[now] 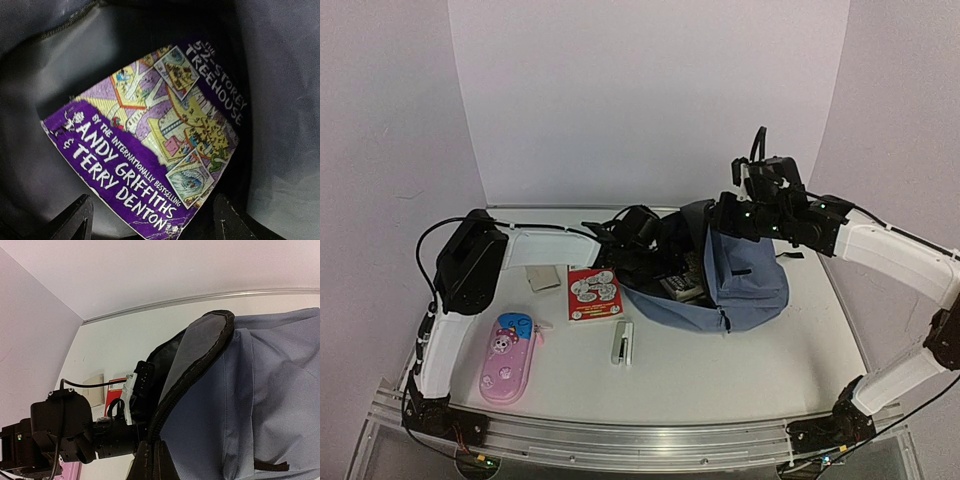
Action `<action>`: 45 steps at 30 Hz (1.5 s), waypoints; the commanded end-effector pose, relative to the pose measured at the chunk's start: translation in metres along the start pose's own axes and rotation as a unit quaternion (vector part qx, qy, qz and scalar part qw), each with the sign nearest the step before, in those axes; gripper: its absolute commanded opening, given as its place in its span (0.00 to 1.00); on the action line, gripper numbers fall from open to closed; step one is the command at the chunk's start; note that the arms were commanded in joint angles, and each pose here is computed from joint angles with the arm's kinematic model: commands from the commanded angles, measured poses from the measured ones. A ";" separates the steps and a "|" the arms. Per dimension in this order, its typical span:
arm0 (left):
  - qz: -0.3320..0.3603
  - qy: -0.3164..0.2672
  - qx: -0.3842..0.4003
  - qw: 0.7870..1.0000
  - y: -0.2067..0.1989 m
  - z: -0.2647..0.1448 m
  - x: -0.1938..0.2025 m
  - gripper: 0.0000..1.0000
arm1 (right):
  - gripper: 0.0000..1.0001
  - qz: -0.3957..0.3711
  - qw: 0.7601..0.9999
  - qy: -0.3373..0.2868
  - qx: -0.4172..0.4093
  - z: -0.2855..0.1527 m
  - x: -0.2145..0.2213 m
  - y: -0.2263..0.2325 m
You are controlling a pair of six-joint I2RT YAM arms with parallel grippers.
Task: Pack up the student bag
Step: Place the book in the student bag.
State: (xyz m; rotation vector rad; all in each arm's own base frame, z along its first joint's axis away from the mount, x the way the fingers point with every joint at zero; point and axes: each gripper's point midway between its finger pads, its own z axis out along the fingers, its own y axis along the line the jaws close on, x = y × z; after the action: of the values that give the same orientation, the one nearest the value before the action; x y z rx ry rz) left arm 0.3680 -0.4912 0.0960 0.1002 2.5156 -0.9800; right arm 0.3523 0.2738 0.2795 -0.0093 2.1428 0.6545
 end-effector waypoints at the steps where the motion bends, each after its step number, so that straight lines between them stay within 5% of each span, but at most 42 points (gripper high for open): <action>1: 0.008 -0.026 0.017 0.999 -0.019 -0.023 -0.020 0.83 | 0.00 0.009 0.999 -0.047 -0.025 -0.017 -0.027 0.012; 21: 0.058 -0.007 0.092 0.994 -0.057 0.017 -0.015 0.82 | 0.00 0.018 0.997 -0.066 -0.024 -0.032 -0.034 0.010; 30: 0.060 -0.079 0.016 0.995 -0.035 -0.032 -0.033 0.84 | 0.00 0.038 0.995 -0.089 0.026 -0.041 -0.029 -0.018; 45: 0.030 -0.026 -0.025 0.999 -0.006 0.000 -0.010 0.86 | 0.00 0.045 0.995 -0.089 0.023 -0.047 -0.027 -0.021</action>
State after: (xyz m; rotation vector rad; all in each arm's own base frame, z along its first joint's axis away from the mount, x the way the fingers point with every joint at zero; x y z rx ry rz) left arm 0.3733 -0.4833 0.1028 0.1274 2.4615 -0.8474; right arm 0.3402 0.2366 0.2795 0.1253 2.0977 0.5885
